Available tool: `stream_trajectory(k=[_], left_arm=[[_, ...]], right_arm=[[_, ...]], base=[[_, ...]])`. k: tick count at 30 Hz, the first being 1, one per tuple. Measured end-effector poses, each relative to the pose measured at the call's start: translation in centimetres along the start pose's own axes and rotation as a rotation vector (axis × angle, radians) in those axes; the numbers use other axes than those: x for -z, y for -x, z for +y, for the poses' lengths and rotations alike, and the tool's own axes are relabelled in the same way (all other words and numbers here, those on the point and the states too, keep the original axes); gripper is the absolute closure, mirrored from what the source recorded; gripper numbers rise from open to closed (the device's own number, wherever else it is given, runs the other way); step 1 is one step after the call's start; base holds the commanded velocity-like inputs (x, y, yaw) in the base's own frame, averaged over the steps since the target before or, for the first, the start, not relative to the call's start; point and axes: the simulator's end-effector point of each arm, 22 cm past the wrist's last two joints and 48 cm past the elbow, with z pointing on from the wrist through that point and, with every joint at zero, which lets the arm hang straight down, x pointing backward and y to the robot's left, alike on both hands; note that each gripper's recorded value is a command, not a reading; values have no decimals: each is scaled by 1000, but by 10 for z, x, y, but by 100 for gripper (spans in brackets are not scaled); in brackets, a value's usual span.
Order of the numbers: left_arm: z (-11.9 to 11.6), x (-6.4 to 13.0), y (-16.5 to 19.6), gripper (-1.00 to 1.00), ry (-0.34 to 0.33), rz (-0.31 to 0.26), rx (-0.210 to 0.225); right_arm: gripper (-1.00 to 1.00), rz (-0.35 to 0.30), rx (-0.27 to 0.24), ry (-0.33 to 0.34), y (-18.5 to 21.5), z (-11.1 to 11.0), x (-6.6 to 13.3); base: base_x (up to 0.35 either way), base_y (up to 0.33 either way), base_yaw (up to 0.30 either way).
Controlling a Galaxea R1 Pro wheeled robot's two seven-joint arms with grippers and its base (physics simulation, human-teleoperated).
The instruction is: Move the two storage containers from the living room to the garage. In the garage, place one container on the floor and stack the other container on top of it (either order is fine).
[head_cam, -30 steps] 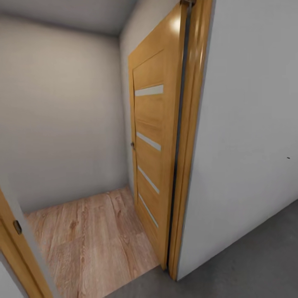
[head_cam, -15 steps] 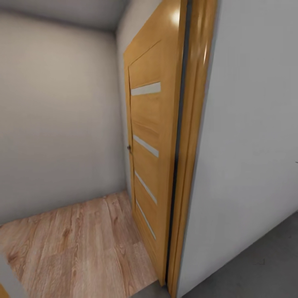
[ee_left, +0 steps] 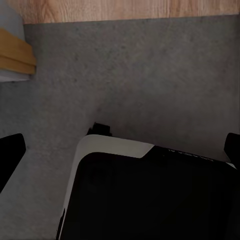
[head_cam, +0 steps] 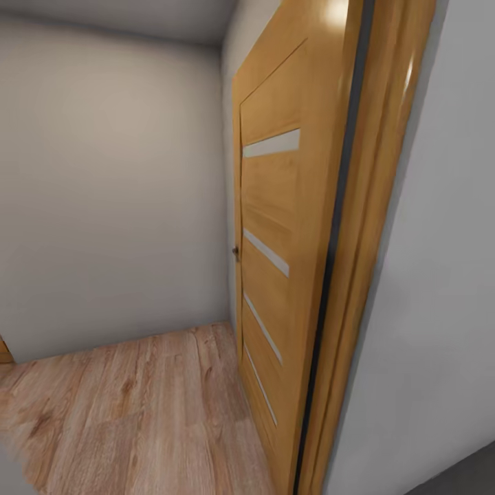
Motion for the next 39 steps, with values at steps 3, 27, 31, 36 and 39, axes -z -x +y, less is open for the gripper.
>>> stream_trajectory(k=[3,27,31,36,39], left_arm=[[0,0,0,-100,0,0,0],[0,0,1,-100,0,-2,5],[1,0,1,-100,1,-2,8],[0,0,1,-100,1,-2,8],[1,0,1,-100,1,-2,9]], right_arm=[[-100,0,0,0,0,0,0],[-100,1,-1,0,0,0,0],[-100,1,-1,0,0,0,0],[-100,2,-7,-1,0,0,0],[-100,2,-7,-1,0,0,0]], base=[[319,-84,272],[208,-36,272],[1,0,272],[0,0,159],[0,0,21]])
